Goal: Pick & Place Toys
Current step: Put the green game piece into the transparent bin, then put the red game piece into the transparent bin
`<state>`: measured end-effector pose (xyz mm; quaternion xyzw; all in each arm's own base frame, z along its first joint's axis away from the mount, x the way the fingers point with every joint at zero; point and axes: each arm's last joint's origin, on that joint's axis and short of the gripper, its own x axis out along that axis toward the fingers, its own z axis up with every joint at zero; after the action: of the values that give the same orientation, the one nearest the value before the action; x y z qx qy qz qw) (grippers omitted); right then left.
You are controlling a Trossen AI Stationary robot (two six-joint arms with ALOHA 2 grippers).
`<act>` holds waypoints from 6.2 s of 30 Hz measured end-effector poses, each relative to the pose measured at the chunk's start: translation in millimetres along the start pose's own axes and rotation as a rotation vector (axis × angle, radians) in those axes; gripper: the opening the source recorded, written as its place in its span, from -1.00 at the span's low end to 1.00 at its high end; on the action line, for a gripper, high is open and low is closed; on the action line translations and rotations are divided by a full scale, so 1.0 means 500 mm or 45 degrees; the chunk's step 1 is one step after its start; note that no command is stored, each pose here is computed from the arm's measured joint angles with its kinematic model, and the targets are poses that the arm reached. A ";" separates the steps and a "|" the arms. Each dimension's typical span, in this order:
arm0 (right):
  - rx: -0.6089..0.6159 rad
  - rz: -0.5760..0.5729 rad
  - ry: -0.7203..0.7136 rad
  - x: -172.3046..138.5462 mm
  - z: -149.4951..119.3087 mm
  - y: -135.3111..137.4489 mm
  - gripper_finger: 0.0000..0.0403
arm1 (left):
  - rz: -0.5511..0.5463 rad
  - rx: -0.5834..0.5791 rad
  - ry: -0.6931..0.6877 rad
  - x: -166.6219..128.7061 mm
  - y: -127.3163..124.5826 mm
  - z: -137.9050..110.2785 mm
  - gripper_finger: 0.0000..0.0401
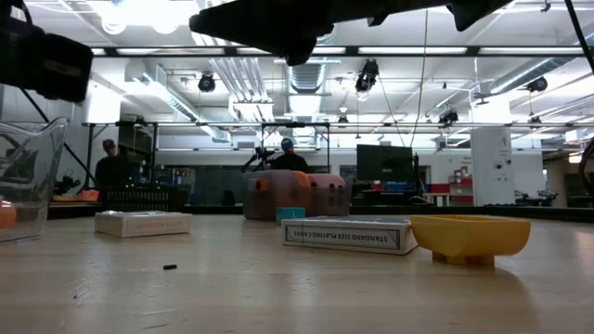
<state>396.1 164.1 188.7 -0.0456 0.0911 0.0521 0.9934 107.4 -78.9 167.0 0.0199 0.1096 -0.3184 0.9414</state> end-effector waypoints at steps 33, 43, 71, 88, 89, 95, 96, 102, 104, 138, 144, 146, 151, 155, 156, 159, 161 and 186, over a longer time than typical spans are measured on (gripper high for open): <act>0.123 -0.090 0.267 0.004 -0.020 -0.002 0.45 | 0.503 -0.011 -0.389 -0.014 0.021 0.069 0.99; 0.367 -0.234 0.824 -0.023 0.003 0.025 0.45 | 0.727 -0.092 -0.344 -0.007 0.031 0.056 0.99; 0.219 0.142 1.212 -0.139 0.023 0.267 0.45 | 0.815 -0.092 -0.297 0.009 0.038 0.048 0.99; -0.002 0.158 1.384 -0.092 -0.041 0.300 0.45 | 0.820 -0.089 -0.291 0.009 0.038 0.047 0.99; -0.012 0.157 1.393 -0.090 -0.046 0.301 0.45 | 0.821 -0.088 -0.291 0.009 0.038 0.047 0.99; -0.035 0.143 1.409 -0.082 -0.059 0.298 0.45 | 0.825 -0.087 -0.286 0.009 0.038 0.046 0.99; -0.041 0.133 1.410 -0.081 -0.061 0.296 0.45 | 0.825 -0.086 -0.286 0.009 0.038 0.046 0.99; -0.061 0.075 1.380 -0.075 -0.060 0.287 0.30 | 0.830 -0.087 -0.285 0.009 0.038 0.046 0.99; -0.058 0.069 1.383 -0.071 -0.063 0.284 0.17 | 0.830 -0.087 -0.285 0.009 0.038 0.046 0.99; -0.335 -0.155 1.055 -0.028 0.012 0.253 -0.70 | 0.850 -0.079 -0.242 0.010 0.039 0.040 0.99; -0.388 -0.061 0.746 0.029 0.061 0.242 -0.70 | 0.852 -0.067 -0.204 0.011 0.039 0.034 0.99; -0.401 0.002 0.627 0.052 0.080 0.231 -0.70 | 0.852 -0.066 -0.198 0.011 0.039 0.033 0.99; -0.409 0.126 0.395 0.106 0.117 0.172 -0.70 | 0.853 -0.060 -0.178 0.011 0.040 0.030 0.99; -0.364 0.225 0.240 0.144 0.136 0.112 -0.70 | 0.854 -0.054 -0.162 0.011 0.040 0.028 0.99; -0.347 0.255 0.207 0.154 0.135 0.097 -0.70 | 0.855 -0.054 -0.162 0.011 0.040 0.028 0.99; -0.293 0.340 0.120 0.187 0.120 0.060 -0.70 | 0.858 -0.054 -0.162 0.011 0.040 0.028 0.99; -0.262 0.367 0.083 0.208 0.102 0.041 -0.70 | 0.858 -0.054 -0.161 0.011 0.040 0.028 0.99; -0.214 0.483 0.165 0.311 0.079 0.032 0.30 | 0.885 -0.036 -0.139 0.010 0.041 0.025 0.99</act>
<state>553.5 198.6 197.2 -0.1137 0.1569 0.2425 0.9506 125.8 -66.9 177.7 0.0259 0.0502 0.0222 0.9982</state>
